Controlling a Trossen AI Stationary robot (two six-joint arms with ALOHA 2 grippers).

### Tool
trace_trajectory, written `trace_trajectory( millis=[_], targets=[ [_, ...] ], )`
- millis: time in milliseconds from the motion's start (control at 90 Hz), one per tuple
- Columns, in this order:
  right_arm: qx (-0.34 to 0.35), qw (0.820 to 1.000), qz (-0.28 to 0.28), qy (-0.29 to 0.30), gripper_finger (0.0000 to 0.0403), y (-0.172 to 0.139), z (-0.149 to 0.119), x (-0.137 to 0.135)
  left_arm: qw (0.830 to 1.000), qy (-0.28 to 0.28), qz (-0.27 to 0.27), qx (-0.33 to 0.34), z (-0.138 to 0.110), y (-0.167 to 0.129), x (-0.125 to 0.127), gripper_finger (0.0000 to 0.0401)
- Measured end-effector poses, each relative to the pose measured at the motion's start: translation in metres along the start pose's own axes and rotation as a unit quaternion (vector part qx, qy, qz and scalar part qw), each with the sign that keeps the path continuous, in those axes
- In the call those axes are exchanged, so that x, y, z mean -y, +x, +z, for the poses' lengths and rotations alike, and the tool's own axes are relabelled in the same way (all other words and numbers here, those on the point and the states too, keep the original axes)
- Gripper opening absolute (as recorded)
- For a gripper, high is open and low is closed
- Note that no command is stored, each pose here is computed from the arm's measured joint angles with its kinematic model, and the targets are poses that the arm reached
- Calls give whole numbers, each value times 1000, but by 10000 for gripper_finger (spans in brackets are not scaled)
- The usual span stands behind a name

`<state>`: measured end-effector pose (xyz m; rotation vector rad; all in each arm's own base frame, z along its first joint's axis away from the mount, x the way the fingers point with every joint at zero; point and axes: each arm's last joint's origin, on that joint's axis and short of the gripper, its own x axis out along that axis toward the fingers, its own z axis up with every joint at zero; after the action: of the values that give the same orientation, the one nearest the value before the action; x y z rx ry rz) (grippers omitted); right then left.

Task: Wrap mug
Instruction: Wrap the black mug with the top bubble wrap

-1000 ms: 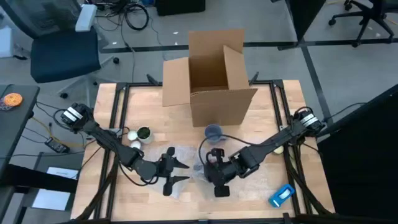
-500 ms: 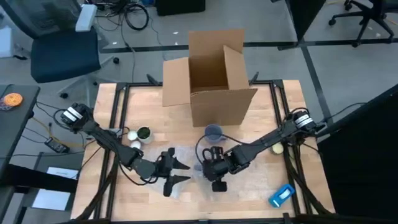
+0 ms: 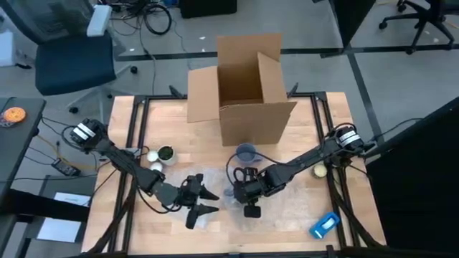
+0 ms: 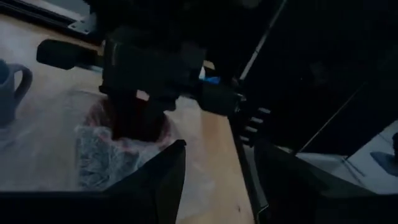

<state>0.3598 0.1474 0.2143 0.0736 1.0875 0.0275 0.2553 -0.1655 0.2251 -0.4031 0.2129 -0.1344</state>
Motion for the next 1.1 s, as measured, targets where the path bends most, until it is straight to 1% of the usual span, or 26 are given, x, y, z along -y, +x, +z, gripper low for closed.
trace_trajectory(
  millis=[67, 122, 222, 311, 389, 467, 589, 644, 711, 789, 922, 1100],
  targets=[
    [5, 1000, 4, -3, 0, -8, 3, -3, 1000, 6, 1, 1, 0, 0, 0, 172],
    [11, 1000, 7, -6, 0, -16, 6, -7, 1000, 22, 5, 3, 0, 0, 0, 172],
    [14, 1000, -2, -15, 0, -28, 9, -15, 998, 52, 24, 7, 0, 0, -2, 169],
    [24, 999, -14, -25, 0, -39, 10, -22, 996, 70, 46, -11, -4, 0, -5, 157],
    [34, 999, -27, -30, 0, -45, 11, -26, 995, 81, 60, -28, -8, -1, -8, 132],
    [40, 998, -37, -33, 0, -47, 11, -28, 992, 90, 70, -44, -12, 0, -10, 97],
    [41, 998, -44, -26, 0, -43, 13, -23, 990, 100, 78, -61, -19, 1, -12, 26],
    [48, 998, -42, -20, 0, -37, 14, -19, 989, 102, 81, -65, -21, 3, -13, 9],
    [57, 998, -32, -20, 0, -27, 12, -14, 988, 105, 86, -68, -24, 4, -14, 9],
    [41, 999, -29, -17, 0, -17, 7, -5, 988, 106, 88, -70, -25, 5, -15, 13],
    [13, 1000, -21, 11, 0, 1, -7, 8, 988, 106, 88, -69, -25, 5, -15, 14],
    [2, 1000, 4, 20, 0, 8, -12, 12, 987, 109, 95, -69, -25, 5, -15, 14]
  ],
)
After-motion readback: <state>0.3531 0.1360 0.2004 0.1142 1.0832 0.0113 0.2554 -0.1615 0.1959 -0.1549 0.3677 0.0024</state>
